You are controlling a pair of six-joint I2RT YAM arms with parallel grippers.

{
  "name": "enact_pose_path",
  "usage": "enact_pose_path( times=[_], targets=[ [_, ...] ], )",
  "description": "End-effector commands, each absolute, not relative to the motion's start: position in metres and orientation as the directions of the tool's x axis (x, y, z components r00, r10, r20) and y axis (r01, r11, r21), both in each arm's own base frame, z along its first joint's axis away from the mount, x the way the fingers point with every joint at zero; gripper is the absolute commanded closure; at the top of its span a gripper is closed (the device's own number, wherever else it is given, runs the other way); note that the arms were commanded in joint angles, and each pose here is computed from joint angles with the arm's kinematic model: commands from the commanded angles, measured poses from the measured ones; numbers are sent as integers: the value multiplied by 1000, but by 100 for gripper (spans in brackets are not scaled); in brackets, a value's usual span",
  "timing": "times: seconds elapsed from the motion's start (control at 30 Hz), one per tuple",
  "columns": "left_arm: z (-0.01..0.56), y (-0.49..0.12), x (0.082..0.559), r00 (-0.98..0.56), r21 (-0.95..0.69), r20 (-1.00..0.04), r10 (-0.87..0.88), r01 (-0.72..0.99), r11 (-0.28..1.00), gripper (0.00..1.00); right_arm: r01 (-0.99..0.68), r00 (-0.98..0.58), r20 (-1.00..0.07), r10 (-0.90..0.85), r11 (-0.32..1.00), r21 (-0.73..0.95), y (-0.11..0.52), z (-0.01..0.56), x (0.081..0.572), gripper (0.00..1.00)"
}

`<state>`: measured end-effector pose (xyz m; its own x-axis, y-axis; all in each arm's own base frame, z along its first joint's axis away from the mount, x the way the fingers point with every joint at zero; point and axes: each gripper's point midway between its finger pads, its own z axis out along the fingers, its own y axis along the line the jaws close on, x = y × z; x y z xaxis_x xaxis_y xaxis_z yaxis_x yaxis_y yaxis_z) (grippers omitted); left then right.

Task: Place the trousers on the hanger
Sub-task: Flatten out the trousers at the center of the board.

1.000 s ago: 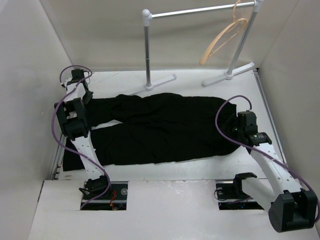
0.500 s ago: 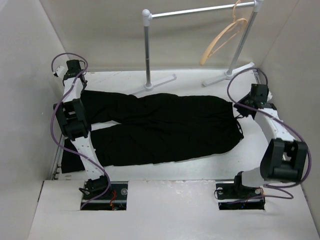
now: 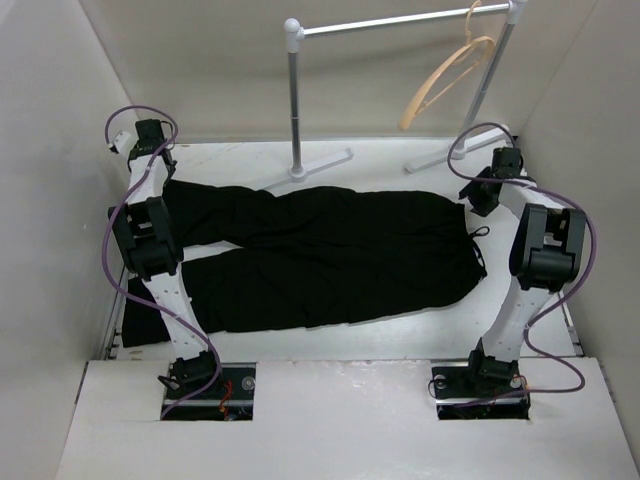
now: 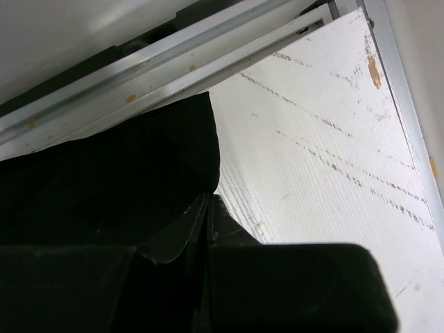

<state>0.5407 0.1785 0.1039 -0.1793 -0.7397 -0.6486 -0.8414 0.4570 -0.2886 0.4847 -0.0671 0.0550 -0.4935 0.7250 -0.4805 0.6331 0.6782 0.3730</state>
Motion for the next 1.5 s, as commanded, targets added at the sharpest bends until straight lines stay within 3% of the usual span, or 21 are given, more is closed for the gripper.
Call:
enact_pose_path(
  times=[0.0,0.1,0.2,0.27,0.47,0.77,0.87,1.0,1.07,1.17,1.23,1.33,1.47],
  targets=[
    [114,179,548,-148,-317,-659,-737,-834,451,99,567,-520,-501,692,718,404,-52,76,500,46],
    [107,175,547,-155,-318,-651,-743,-833,452,99,558,-549,-480,684,728,399,-41,69,499,52],
    [99,174,545,-160,-311,-644,-749,-839,447,99,572,-543,-477,692,720,393,-41,66,499,79],
    [97,174,544,-163,-309,-641,-750,-840,447,99,593,-512,-478,714,696,405,-43,69,500,91],
    [101,174,550,-150,-332,-647,-748,-827,453,99,702,-347,-537,769,593,396,-103,94,493,99],
    [105,169,588,-110,-405,-667,-737,-777,481,100,752,-244,-577,780,527,395,-151,108,490,99],
    [102,161,603,-112,-416,-675,-730,-759,501,99,754,-253,-578,776,532,385,-152,104,495,97],
    [106,146,623,-101,-469,-679,-727,-702,536,87,744,-239,-589,772,535,400,-154,107,505,94],
    [120,138,627,-89,-499,-683,-724,-668,553,71,736,-227,-596,770,536,413,-151,114,507,82],
    [157,130,610,-72,-531,-688,-722,-628,569,48,718,-207,-620,756,548,429,-142,140,503,49],
    [175,131,592,-52,-543,-692,-720,-620,567,44,701,-189,-641,744,559,442,-133,161,496,35],
    [189,137,543,-11,-556,-673,-740,-651,516,43,677,-164,-650,742,564,473,-112,183,478,25],
    [159,125,466,-33,-521,-628,-777,-724,452,51,663,-148,-650,746,562,494,-91,185,444,28]
  ],
)
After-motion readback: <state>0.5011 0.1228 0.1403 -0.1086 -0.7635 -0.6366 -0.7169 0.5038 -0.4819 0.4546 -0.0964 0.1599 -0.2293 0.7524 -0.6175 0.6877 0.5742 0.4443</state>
